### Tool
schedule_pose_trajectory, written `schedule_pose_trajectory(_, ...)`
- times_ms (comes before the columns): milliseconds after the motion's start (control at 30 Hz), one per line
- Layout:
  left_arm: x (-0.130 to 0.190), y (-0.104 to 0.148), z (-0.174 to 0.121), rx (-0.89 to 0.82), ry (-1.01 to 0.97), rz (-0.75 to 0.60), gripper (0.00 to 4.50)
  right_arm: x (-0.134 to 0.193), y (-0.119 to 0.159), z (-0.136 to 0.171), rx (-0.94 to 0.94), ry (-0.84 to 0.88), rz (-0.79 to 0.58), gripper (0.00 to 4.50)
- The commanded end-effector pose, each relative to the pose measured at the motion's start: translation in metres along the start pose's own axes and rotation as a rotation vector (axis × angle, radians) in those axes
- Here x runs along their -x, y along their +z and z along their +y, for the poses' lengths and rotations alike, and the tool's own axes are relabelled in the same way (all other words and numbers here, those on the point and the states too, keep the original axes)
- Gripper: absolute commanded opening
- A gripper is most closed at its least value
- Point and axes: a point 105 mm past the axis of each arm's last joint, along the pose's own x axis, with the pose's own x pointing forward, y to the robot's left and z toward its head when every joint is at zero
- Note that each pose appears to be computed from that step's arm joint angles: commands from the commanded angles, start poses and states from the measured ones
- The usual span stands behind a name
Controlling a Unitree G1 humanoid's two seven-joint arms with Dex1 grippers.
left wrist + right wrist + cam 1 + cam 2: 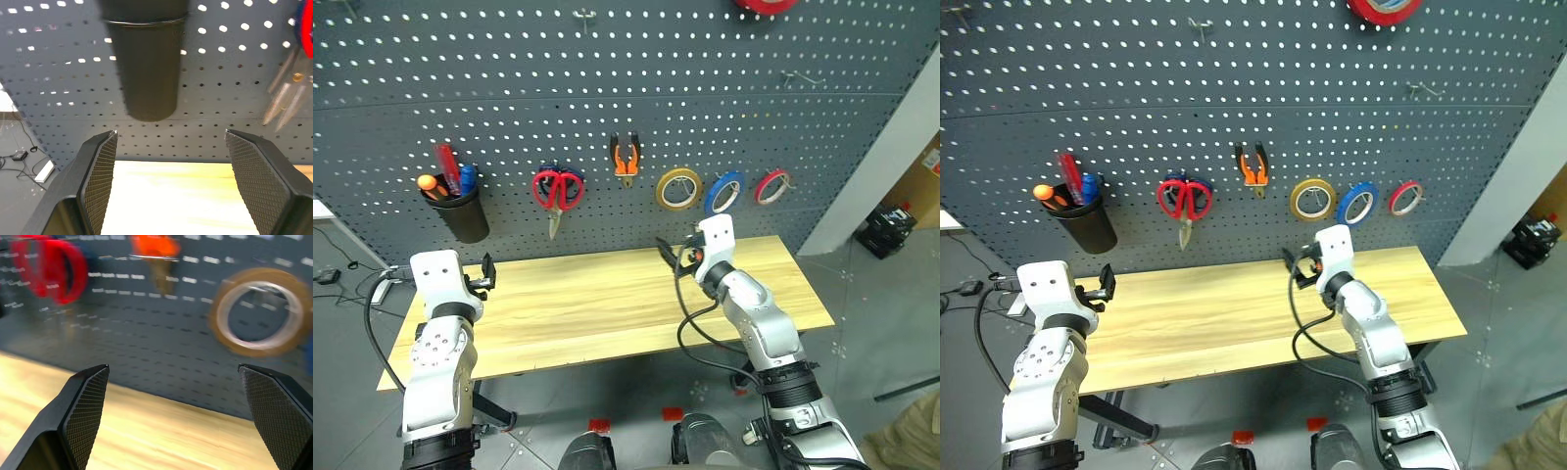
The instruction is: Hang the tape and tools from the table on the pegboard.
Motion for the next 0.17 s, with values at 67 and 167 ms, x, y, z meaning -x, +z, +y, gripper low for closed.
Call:
schedule_pose_trajectory(67, 0.0012, -0.0014, 0.0110, -0.013, 0.039, -0.021, 3.69, 0.0005, -0.0033, -0.0318, 0.041, -0.079, -0.028, 4.50)
schedule_pose_trajectory(167, 0.0014, -0.0044, 0.0145, -0.028, 0.059, -0.028, 3.69, -0.0008, -0.0070, -0.0371, 0.052, -0.085, -0.024, 4.50)
